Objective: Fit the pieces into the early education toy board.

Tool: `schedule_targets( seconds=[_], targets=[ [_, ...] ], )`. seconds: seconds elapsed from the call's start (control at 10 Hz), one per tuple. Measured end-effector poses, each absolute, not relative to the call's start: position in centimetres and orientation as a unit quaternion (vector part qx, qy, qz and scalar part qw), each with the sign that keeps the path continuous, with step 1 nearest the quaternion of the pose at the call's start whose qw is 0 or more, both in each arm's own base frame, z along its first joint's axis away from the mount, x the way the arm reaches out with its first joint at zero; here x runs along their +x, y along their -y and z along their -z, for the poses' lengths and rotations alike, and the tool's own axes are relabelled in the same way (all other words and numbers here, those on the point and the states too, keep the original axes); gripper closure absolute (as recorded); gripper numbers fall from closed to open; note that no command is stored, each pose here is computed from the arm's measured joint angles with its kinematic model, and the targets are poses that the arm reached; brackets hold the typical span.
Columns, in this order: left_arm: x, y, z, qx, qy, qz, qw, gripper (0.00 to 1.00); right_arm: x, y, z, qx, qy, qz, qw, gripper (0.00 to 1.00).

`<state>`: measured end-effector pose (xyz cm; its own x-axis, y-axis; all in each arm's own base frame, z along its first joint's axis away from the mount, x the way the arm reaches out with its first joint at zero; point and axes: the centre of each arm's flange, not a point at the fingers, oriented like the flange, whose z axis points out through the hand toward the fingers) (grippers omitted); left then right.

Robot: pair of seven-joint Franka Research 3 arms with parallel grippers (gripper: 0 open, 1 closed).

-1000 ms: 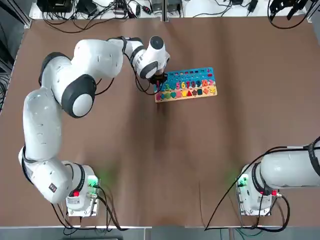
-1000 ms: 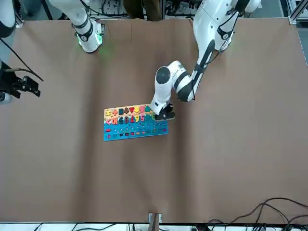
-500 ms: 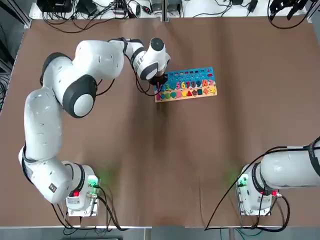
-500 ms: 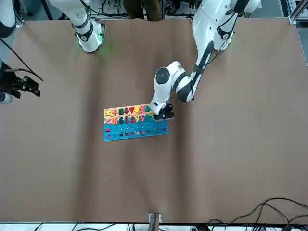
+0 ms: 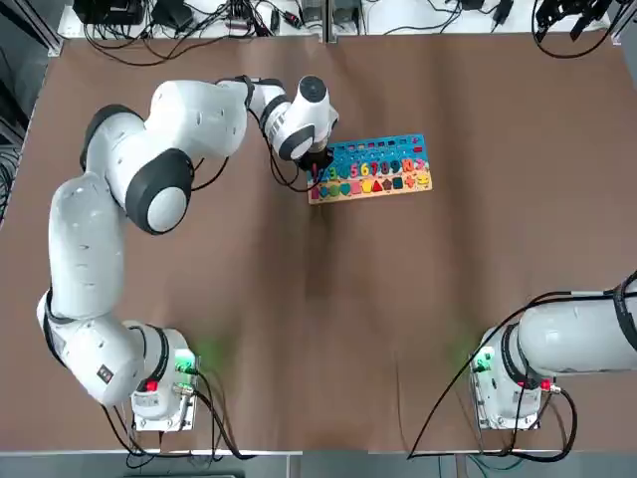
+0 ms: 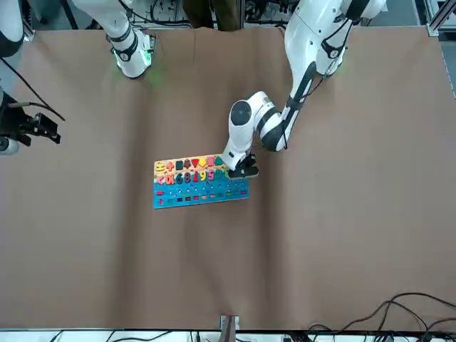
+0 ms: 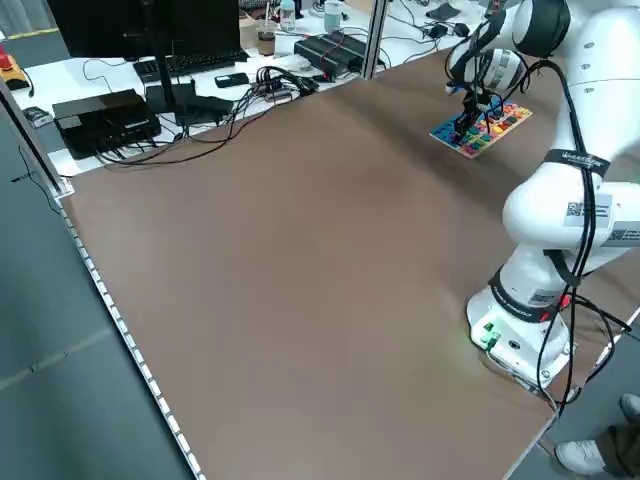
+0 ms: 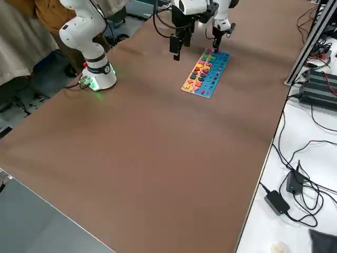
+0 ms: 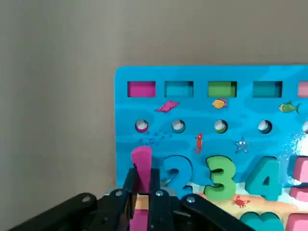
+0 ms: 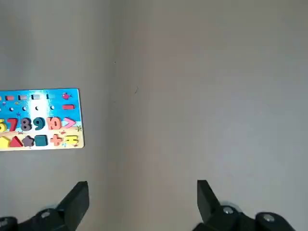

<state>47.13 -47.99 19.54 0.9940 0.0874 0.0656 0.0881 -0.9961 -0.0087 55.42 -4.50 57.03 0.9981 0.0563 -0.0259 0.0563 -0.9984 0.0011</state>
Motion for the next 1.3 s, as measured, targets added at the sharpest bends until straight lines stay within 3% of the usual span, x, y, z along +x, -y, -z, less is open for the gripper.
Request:
schedule_targets(
  seconds=[1.3],
  targets=[
    [46.68,48.08,-18.88,-0.999,0.045,0.025,0.007,0.87,55.62,4.44,-56.56,0.999,-0.029,0.017,0.001,0.01]
  ],
)
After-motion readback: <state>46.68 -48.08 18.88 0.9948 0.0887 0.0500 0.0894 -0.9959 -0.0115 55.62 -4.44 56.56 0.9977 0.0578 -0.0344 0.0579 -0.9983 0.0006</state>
